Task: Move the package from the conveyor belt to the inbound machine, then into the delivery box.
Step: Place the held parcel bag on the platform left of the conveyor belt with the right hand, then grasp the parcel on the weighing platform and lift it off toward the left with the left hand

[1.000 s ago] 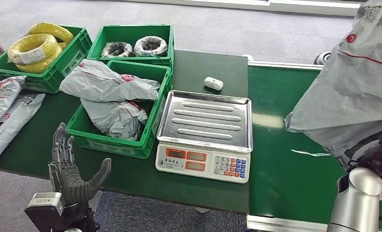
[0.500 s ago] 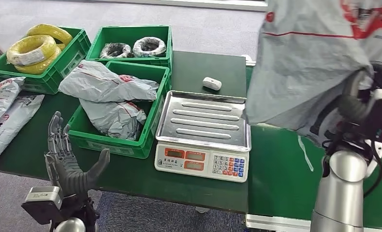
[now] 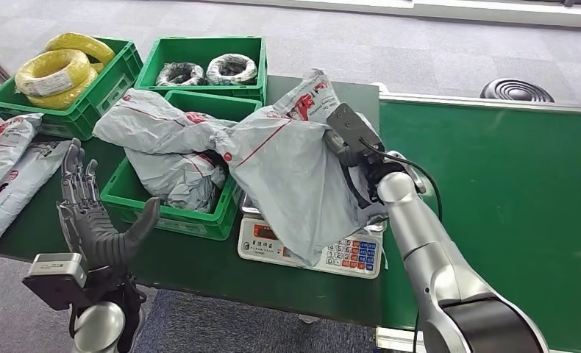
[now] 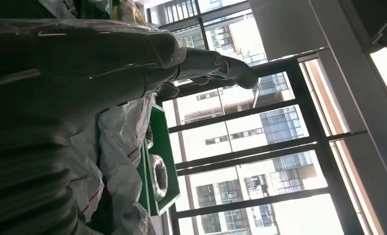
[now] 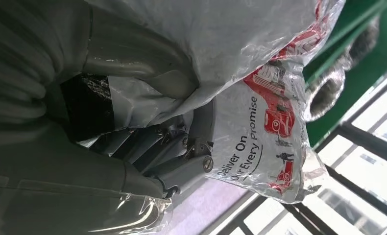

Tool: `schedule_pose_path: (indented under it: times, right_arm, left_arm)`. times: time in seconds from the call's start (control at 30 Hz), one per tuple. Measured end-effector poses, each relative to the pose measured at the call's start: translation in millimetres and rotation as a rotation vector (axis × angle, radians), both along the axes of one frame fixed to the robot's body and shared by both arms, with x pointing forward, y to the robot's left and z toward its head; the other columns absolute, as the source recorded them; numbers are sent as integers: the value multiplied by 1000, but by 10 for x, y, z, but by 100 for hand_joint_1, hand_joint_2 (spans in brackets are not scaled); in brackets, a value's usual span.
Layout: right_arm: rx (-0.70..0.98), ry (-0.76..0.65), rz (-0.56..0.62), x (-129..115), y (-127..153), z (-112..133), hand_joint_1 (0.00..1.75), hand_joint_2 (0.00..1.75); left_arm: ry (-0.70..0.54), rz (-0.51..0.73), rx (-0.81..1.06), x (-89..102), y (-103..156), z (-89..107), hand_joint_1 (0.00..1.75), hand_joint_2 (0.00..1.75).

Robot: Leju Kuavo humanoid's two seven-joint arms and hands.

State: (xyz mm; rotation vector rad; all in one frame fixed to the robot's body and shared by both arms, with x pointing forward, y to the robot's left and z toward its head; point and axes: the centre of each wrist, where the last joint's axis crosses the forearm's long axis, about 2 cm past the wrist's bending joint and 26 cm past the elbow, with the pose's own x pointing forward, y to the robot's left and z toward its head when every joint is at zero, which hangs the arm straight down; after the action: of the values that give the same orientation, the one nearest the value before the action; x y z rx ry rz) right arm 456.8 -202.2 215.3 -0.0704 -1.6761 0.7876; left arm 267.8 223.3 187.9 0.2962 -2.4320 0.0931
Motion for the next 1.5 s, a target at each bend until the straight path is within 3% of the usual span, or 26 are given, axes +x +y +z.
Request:
schedule_pose_path:
  times: [0.07,0.1,0.23,0.73,0.93,1.07,1.27,1.37,1.5]
  right_arm:
    - [-46,31,16,-12,87,-57,0,175]
    - [-69,43,19,-22,126,-86,0,175]
    - [-116,59,17,-55,221,-167,0,0]
    - [-69,11,44,-81,216,-255,0,0]
    - [57,-148,-42,-106,150,-293,0,0]
    - [176,-302,-101,-151,36,-261,0,175]
    - [226,-497,-284,-392,-484,-292,0,175]
    - [293,-581,-417,-698,-824,-456,0,175]
    - [323,-643,-543,-1173,-1145,-658,0,175]
  left_arm:
    - [3,7,4,3,16,0,0,175]
    - [5,10,5,4,23,-1,0,175]
    - [26,13,15,3,51,-7,0,175]
    - [62,4,22,7,46,-4,0,175]
    - [146,-53,127,185,-103,107,0,175]
    - [200,-128,252,511,-355,278,0,175]
    - [309,-199,452,1034,-738,425,0,175]
    - [412,-252,581,1257,-957,430,0,175]
    - [503,-286,683,1414,-1159,408,0,175]
